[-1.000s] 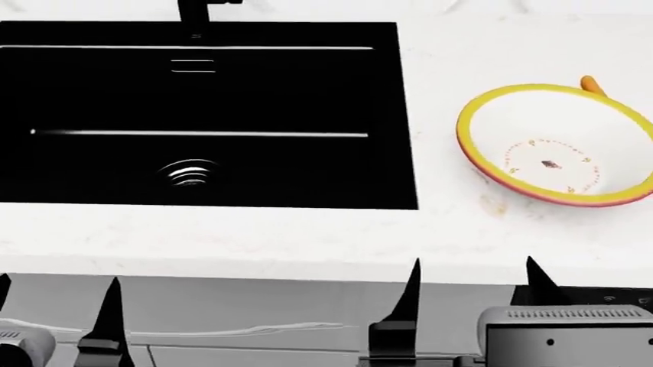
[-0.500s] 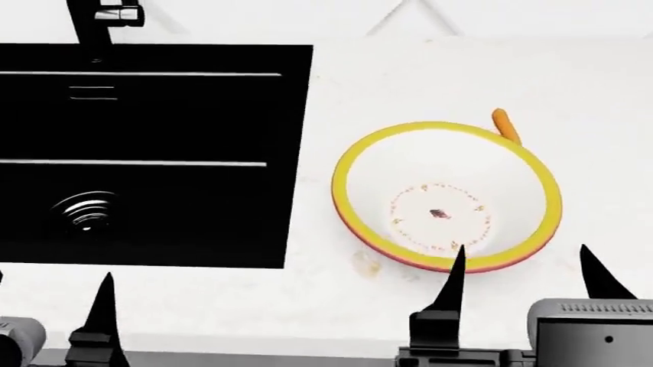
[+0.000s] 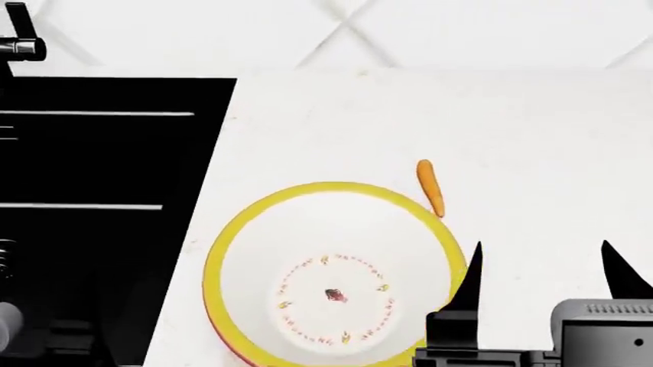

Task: There is a mixed pile of frozen fruits and vegetables on the counter. Locate all the frozen vegetables and place the items in a bowl on the counter. Take all the frozen fruits and defrost them in a running sink.

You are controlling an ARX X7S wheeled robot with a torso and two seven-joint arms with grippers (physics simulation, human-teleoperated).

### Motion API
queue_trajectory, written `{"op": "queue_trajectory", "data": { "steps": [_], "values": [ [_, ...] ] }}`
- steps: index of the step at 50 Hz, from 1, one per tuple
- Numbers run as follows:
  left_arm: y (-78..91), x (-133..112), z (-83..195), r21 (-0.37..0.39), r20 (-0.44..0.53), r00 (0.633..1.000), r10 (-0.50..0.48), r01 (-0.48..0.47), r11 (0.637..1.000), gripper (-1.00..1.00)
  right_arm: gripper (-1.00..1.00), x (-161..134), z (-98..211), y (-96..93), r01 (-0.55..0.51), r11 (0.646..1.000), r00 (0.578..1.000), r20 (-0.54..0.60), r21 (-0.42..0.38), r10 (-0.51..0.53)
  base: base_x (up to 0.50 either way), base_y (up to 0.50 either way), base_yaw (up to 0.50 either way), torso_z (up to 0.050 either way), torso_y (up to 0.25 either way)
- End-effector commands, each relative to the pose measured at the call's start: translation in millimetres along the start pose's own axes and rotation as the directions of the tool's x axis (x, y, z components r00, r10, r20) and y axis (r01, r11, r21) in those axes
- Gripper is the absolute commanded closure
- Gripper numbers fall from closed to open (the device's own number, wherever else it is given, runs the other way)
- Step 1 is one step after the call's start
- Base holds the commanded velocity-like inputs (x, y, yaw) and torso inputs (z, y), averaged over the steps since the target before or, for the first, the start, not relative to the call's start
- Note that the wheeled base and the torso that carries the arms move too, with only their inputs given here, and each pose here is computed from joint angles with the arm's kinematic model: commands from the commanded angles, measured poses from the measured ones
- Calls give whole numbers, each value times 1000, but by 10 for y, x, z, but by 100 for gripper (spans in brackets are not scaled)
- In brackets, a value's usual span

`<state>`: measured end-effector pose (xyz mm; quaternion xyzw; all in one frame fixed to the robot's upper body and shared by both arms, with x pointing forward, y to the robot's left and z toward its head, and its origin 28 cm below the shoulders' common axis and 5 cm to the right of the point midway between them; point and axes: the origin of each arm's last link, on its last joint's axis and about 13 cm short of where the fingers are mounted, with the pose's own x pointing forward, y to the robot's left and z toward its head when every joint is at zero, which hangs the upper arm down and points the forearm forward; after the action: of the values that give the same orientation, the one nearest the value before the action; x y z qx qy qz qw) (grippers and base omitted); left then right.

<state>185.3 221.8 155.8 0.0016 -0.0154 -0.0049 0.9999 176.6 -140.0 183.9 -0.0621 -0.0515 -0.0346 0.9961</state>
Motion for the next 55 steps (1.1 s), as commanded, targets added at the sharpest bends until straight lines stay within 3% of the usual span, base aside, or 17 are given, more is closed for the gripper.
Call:
{"op": "queue_trajectory", "data": {
  "steps": [1,16,20,26,29,31,33,39,42,55],
  "values": [
    [62,0,50,-6,7,1000,14,-14,1000,-100,-100,-1,-6,-15,7,1000,1000,11,-5,-7,500,-63,0,0,0],
    [61,-6,35,2,3,1000,12,-12,1000,-100,-100,-20,16,-35,11,1000,1000,7,-14,-11,500,-60,0,0,1],
    [58,3,24,3,-1,1000,10,-10,1000,-100,-100,-7,46,-33,18,1000,1000,-7,23,-18,200,-15,0,0,2],
    [70,-1,37,-4,-2,1000,16,-16,1000,-100,-100,187,217,-72,-25,999,998,-65,22,26,0,0,0,0,0],
    [64,2,45,-4,-3,1000,15,-15,1000,-100,-100,307,333,-115,-58,994,992,-110,97,69,0,0,0,0,0],
    [72,9,46,-8,-3,1000,18,-18,1000,-100,-100,405,477,-185,-25,997,990,-139,78,36,0,0,0,0,0],
    [76,10,46,-8,-5,1000,19,-19,1000,-100,-100,421,600,-169,-92,993,984,-145,72,102,0,0,0,0,0],
    [107,22,60,-19,-4,1000,30,-30,999,-100,-100,701,736,-230,-158,981,944,-274,109,182,0,0,0,0,0],
    [119,31,57,-22,-5,999,33,-34,999,-100,-100,894,757,-263,-201,971,901,-364,131,236,0,0,0,0,0],
    [143,37,63,-24,-9,999,37,-37,999,-100,-100,1459,622,-248,-212,970,807,-539,115,240,0,0,0,0,0]
  ]
}}
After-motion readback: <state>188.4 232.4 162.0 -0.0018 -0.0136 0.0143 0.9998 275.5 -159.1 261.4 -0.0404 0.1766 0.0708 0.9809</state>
